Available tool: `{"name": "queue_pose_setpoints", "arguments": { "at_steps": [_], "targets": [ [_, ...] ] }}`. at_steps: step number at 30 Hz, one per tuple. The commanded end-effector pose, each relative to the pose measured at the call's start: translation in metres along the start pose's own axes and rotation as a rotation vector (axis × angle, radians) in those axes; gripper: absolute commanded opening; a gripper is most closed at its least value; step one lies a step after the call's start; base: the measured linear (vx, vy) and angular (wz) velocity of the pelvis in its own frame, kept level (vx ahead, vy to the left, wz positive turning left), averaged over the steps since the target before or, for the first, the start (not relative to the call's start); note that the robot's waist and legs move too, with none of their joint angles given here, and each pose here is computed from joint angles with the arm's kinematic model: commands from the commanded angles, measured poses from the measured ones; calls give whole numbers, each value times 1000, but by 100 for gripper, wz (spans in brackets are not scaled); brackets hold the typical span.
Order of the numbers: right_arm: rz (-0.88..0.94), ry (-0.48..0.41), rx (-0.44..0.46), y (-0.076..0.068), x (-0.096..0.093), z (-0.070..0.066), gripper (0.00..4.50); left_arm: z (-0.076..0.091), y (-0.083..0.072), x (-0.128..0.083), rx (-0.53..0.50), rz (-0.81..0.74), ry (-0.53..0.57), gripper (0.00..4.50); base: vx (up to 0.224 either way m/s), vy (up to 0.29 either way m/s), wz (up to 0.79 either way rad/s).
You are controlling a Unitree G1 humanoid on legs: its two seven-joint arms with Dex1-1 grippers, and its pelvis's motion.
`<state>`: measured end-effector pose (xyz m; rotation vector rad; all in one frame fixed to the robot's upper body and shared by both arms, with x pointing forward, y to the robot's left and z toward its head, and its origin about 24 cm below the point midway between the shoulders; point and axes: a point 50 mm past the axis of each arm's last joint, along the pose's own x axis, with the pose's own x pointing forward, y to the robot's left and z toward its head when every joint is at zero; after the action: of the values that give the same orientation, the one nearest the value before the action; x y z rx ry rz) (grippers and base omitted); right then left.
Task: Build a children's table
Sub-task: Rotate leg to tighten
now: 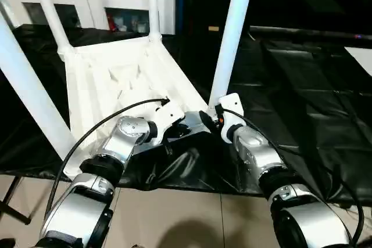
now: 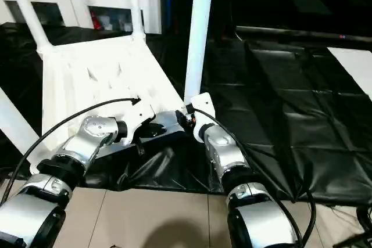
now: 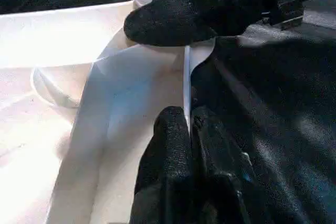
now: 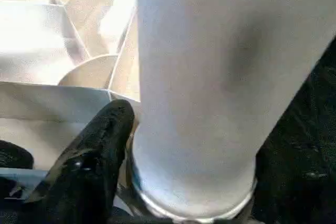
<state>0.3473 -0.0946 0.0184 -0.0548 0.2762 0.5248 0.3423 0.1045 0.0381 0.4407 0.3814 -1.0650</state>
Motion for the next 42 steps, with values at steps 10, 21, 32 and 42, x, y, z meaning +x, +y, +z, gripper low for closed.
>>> {"name": "queue_pose_setpoints", "arguments": {
  "at_steps": [10, 21, 32, 42],
  "targets": [
    [555, 33, -278, -4, -24, 5, 386, 1, -6, -22, 100, -283, -58, 0, 11, -11, 1],
    [812, 96, -331, -14, -36, 17, 352, -6, -2, -45, 128, -443, -20, 0, 15, -16, 1],
    [854, 63, -237, -8, -33, 19, 276, -14, 1, -55, 126, -472, 18, 0, 0, 0, 0],
    [329, 56, -119, -3, -14, -8, 272, 3, 3, -16, 56, -159, -20, 0, 0, 0, 0]
  ]
}}
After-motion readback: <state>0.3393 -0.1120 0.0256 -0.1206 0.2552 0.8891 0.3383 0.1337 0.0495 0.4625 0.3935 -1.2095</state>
